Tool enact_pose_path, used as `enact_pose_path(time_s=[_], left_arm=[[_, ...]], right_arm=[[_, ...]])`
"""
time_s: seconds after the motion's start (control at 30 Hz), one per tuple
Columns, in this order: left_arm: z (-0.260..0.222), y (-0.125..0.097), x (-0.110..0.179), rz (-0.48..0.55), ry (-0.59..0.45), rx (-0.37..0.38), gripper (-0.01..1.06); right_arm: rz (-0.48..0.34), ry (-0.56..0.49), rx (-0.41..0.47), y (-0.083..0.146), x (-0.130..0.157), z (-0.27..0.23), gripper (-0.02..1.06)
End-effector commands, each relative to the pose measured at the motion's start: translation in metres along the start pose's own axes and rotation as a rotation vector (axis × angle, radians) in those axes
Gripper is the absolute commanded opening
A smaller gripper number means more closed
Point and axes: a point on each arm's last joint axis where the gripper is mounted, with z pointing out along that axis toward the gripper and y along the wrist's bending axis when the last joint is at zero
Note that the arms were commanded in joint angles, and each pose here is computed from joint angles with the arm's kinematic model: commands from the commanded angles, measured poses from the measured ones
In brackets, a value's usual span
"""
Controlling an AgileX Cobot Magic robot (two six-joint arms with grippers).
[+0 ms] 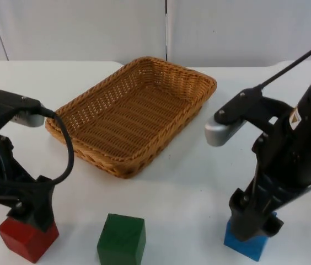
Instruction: Pick up one cube with each hand and place exactly two cubes into the same basket, leaving the remaining cube outside.
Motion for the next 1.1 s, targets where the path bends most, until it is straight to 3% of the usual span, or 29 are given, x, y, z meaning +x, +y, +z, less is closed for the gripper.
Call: enact_pose_path(time_s=[0.0,0.43,0.67,1.07], left_arm=[[0.007,0.001,0.000,-0.014,0.007,0.006,1.05],[0.046,0.004,0.007,-0.027,0.122,0.022,1.05],[0.050,0.004,0.007,-0.030,0.123,0.019,1.05],[0.050,0.004,0.007,-0.030,0.120,0.018,1.05]], right_arm=[[-0.007,0.002,0.001,0.001,-0.002,0.004,1.05],[-0.004,0.025,0.003,-0.001,0.000,0.034,1.05],[-0.004,0.018,0.007,-0.002,-0.001,0.038,1.05],[-0.008,0.018,0.006,-0.002,-0.001,0.038,0.92]])
